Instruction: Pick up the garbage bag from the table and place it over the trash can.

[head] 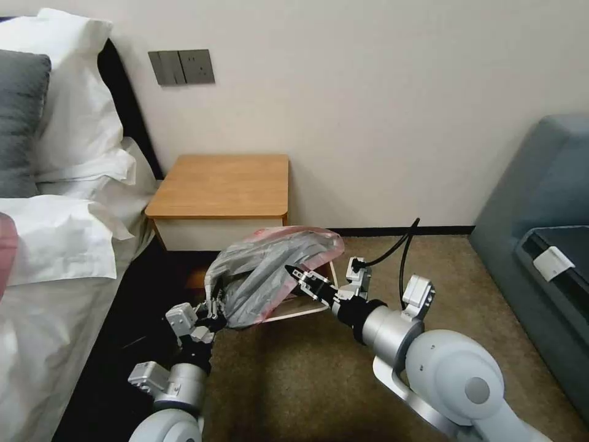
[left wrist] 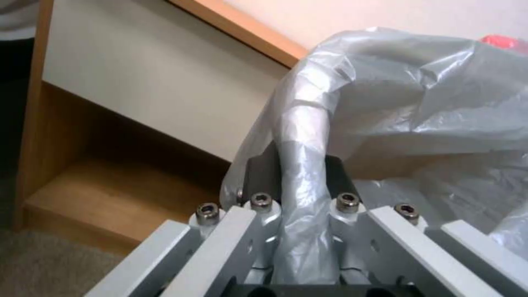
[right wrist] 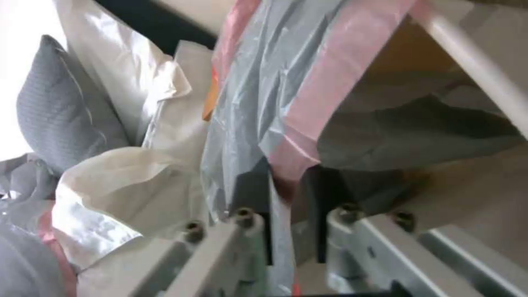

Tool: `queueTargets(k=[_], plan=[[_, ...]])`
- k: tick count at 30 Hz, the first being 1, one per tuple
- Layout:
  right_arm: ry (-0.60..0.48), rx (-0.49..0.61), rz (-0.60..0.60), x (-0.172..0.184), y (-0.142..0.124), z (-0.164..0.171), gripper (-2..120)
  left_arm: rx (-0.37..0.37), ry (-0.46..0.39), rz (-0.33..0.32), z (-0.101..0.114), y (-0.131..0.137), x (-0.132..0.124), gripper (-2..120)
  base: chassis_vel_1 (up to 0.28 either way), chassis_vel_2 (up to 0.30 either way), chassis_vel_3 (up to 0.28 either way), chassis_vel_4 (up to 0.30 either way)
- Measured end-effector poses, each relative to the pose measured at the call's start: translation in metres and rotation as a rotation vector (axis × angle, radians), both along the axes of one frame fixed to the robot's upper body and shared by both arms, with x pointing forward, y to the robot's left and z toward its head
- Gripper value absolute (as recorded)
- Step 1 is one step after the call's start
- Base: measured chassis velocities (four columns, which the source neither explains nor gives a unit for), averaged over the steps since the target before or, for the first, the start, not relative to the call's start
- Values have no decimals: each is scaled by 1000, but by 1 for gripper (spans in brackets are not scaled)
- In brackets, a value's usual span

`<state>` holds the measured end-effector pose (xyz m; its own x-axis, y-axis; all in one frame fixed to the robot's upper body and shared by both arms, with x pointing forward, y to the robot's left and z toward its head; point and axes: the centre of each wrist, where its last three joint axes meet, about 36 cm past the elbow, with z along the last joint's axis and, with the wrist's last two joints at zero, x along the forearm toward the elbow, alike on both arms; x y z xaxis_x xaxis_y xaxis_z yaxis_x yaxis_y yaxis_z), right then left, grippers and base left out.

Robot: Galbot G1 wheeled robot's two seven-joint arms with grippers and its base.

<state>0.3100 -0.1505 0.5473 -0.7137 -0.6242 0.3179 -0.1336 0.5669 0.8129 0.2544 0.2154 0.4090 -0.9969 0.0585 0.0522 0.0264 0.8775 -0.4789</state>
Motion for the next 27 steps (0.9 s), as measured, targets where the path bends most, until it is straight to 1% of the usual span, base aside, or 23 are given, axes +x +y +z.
queueTargets(k=[2, 9, 11, 12, 13, 16, 18, 20, 23, 27], plan=[[1, -5, 0, 0, 1, -2, 0, -1, -1, 0, 0, 0, 0, 5, 0, 0, 0, 0], [2, -14, -2, -3, 3, -4, 0, -5, -1, 3, 0, 0, 1, 5, 0, 0, 0, 0], [12, -15, 4, -15, 1, -1, 0, -5, -4, 13, 1, 2, 2, 5, 0, 0, 0, 0], [12, -15, 4, -15, 1, -1, 0, -5, -4, 13, 1, 2, 2, 5, 0, 0, 0, 0], [28, -16, 4, -25, 0, 1, 0, -9, -6, 18, 1, 3, 4, 5, 0, 0, 0, 0], [51, -28, -9, -34, -4, 6, 0, -20, -3, 26, 2, 4, 6, 5, 0, 0, 0, 0], [61, -33, -11, -36, -5, 6, 0, -23, -2, 29, 2, 5, 6, 5, 0, 0, 0, 0], [102, -56, -21, -42, -10, 2, 0, -31, 0, 41, 3, 8, 7, 5, 0, 0, 0, 0], [132, -64, -25, -45, -13, -2, 0, -41, 1, 49, 3, 9, 9, 5, 0, 0, 0, 0], [153, -65, -36, -44, -13, -7, 0, -61, 6, 54, 5, 10, 10, 5, 0, 0, 0, 0]])
